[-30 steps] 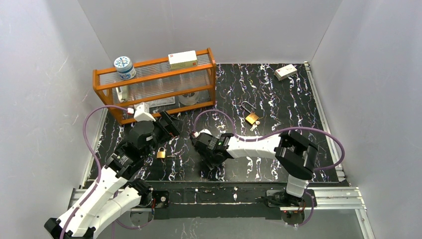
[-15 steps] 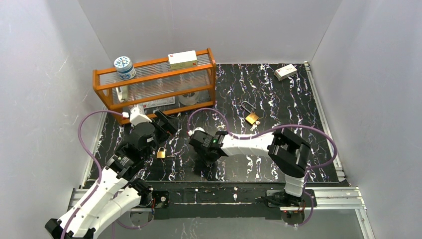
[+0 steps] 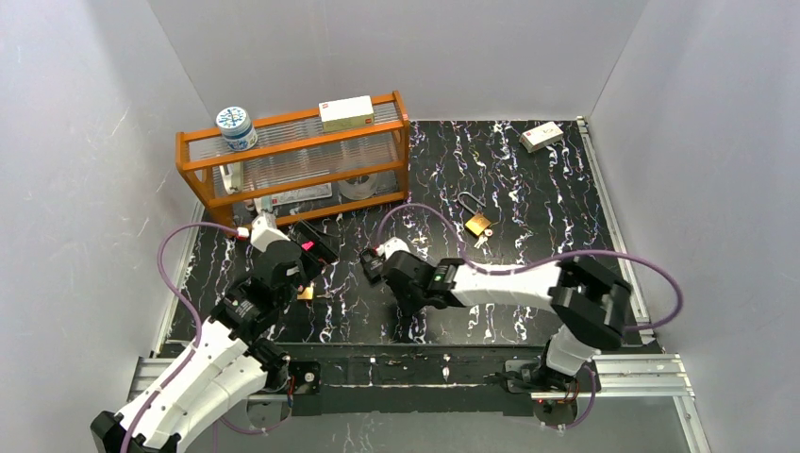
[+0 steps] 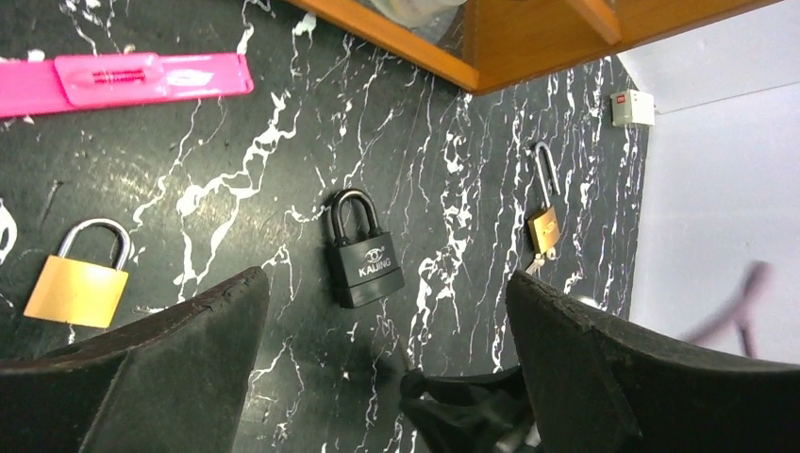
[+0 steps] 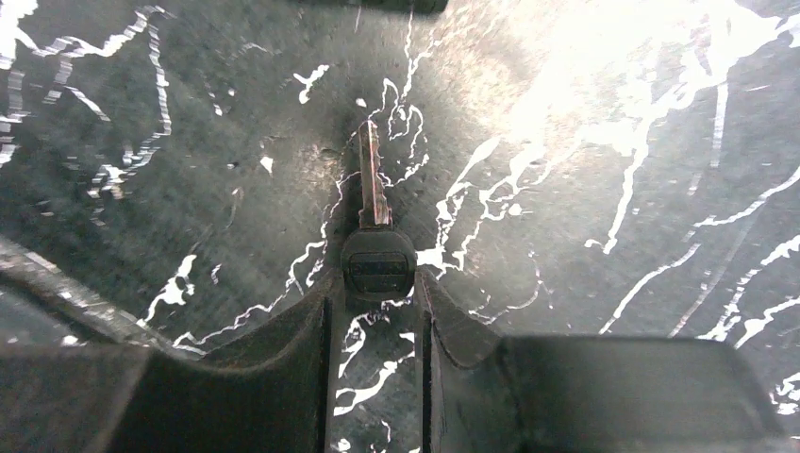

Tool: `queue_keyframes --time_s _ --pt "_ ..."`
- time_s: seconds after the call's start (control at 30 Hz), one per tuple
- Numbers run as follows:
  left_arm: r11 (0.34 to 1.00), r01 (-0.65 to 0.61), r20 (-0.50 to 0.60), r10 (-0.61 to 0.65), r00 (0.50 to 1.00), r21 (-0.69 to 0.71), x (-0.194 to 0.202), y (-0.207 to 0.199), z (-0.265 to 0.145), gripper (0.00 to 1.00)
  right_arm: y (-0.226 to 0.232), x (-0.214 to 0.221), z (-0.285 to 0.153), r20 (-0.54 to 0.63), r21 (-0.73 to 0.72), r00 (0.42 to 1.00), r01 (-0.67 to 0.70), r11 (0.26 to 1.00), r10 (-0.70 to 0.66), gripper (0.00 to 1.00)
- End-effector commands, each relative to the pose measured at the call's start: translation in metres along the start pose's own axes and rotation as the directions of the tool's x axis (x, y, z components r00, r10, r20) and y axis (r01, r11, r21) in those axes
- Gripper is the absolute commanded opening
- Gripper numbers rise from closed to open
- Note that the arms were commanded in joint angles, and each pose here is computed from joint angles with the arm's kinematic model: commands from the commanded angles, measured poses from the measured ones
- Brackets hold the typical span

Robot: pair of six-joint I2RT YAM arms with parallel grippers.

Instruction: Unlock with the key

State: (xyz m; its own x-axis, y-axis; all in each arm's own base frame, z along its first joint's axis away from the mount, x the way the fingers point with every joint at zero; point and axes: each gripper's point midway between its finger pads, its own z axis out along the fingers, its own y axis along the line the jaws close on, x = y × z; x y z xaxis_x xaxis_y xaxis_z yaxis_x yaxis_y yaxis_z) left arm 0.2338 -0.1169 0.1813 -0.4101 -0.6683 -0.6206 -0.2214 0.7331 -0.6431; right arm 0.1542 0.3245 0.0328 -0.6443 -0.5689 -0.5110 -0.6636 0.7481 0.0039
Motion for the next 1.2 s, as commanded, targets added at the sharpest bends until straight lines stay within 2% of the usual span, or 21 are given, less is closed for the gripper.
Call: queue_keyframes --time_s 0.0,0.1,0.2,0.27,0.4,0.6,0.8,1.17 --pt "0.997 0.075 -0.023 -0.075 0.997 -0.004 0.010 0.004 0.004 0.94 0.004 -0.058 -0.037 0.287 -0.075 0.956 -0.032 0.997 0.053 0.29" --pt "0.989 0.082 -0.110 -0.069 0.992 0.122 0.025 -0.023 0.007 0.94 0.003 -0.070 -0.053 0.364 -0.100 0.928 -0.043 0.994 0.076 0.29" --pt "0.931 0.111 -0.211 -0.037 0.977 0.347 0.042 -0.069 0.004 0.93 -0.001 -0.081 -0.068 0.429 -0.119 0.895 -0.082 0.989 0.126 0.28" --pt "0.907 0.126 -0.270 -0.015 0.963 0.402 0.054 -0.083 0.004 0.91 0.002 -0.088 -0.078 0.466 -0.161 0.867 -0.112 0.980 0.176 0.28" --pt "0.906 0.123 -0.345 0.027 0.938 0.405 0.074 -0.085 0.014 0.83 0.006 -0.095 -0.087 0.491 -0.218 0.837 -0.148 0.965 0.240 0.28" --pt "0.887 0.139 -0.399 0.054 0.915 0.439 0.088 -0.090 0.016 0.67 0.008 -0.095 -0.089 0.480 -0.223 0.845 -0.141 0.964 0.235 0.28" --pt "0.894 0.123 -0.429 0.083 0.899 0.430 0.098 -0.084 0.018 0.45 0.007 -0.097 -0.090 0.482 -0.217 0.843 -0.150 0.965 0.239 0.28" --pt "0.901 0.119 -0.438 0.085 0.895 0.418 0.104 -0.077 0.020 0.34 0.008 -0.103 -0.094 0.498 -0.232 0.826 -0.165 0.959 0.263 0.27"
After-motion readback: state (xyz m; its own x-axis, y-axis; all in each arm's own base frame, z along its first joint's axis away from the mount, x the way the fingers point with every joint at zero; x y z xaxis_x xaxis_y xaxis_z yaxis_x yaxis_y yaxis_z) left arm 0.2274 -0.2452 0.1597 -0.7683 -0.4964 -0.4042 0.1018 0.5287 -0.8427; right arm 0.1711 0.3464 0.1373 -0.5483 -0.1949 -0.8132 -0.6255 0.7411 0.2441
